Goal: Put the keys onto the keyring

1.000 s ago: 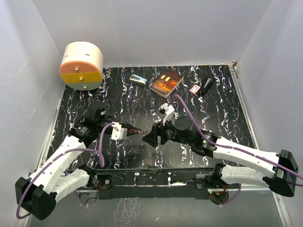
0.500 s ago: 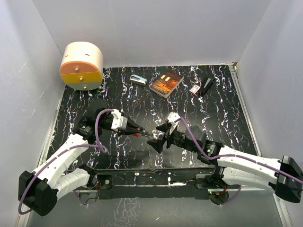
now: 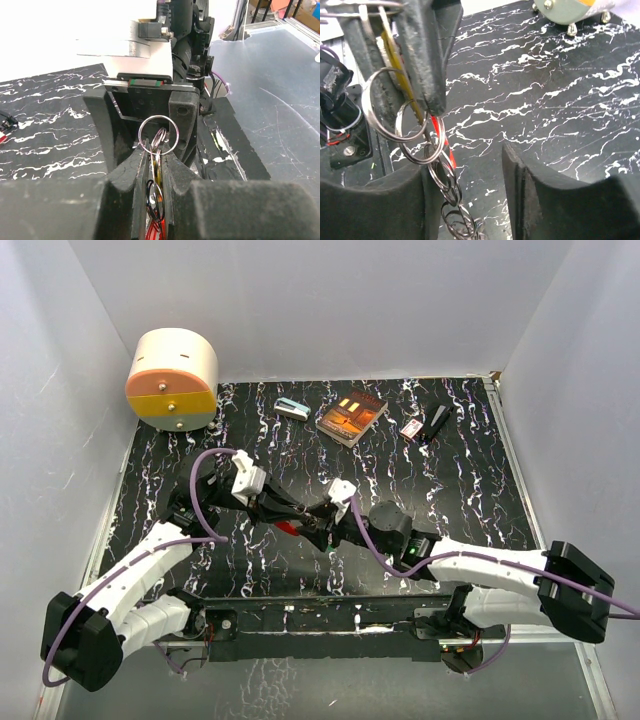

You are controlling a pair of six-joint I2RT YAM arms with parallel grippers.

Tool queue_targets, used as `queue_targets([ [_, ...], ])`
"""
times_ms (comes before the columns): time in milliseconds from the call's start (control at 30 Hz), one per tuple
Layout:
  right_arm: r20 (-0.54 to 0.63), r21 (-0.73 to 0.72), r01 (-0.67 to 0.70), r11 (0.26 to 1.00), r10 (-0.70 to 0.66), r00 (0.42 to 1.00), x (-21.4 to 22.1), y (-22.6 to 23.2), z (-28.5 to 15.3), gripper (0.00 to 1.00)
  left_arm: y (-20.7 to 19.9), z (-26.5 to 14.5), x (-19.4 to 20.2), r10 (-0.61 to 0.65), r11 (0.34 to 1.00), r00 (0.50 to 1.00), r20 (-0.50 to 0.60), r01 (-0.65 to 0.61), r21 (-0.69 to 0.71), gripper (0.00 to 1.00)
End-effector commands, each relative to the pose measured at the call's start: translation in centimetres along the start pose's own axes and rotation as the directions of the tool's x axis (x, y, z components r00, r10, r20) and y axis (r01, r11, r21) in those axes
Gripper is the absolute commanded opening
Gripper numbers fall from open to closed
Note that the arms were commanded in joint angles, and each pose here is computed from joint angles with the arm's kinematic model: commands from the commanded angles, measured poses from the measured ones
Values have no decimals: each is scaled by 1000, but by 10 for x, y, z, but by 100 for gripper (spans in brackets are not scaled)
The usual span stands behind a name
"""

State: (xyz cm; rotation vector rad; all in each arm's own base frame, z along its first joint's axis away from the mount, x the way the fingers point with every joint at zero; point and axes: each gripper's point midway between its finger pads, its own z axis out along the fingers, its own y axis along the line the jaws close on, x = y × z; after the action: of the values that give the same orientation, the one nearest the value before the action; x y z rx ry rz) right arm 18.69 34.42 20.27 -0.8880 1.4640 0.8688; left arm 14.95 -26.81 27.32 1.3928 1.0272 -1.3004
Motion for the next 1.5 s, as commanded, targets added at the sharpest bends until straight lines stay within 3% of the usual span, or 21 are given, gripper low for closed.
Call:
queue_targets([
  [0, 193, -22, 43, 999, -38, 980, -61, 3, 11, 43, -13, 1, -15, -11, 999, 999, 30, 10, 47, 0],
  [100, 172, -33, 33, 999, -27, 985, -58, 5, 13, 10, -10, 0, -13, -20, 999, 1000, 21, 19, 28, 14],
  [233, 177, -43, 3, 999, 5, 984, -60, 7, 9, 8, 2, 0, -12, -25, 999, 999, 20, 26, -43, 26],
  [433, 231, 13, -56, 998, 51, 972, -61, -1, -6, 8, 54, -10, -32, -13, 949, 998, 67, 34, -315, 55],
  [567, 338, 76, -113, 991, 81, 938, -74, -13, -24, 8, 71, -18, -46, -14, 916, 993, 117, 60, -396, 58],
  [700, 416, 83, -153, 985, 105, 903, -82, -17, -37, 8, 84, -31, -35, -69, 874, 987, 146, 131, -468, 62],
  [900, 443, 48, -165, 985, 127, 887, -86, -12, -39, 8, 63, -21, -18, -136, 930, 978, 157, 181, -321, 61],
  [1167, 476, 2, -170, 985, 149, 867, -97, -5, -44, 8, 44, -16, 2, -221, 944, 966, 131, 246, -219, 59],
  [1467, 460, -25, -171, 985, 163, 873, -94, 0, -34, 8, 35, -11, -6, -216, 960, 968, 128, 235, -152, 57],
])
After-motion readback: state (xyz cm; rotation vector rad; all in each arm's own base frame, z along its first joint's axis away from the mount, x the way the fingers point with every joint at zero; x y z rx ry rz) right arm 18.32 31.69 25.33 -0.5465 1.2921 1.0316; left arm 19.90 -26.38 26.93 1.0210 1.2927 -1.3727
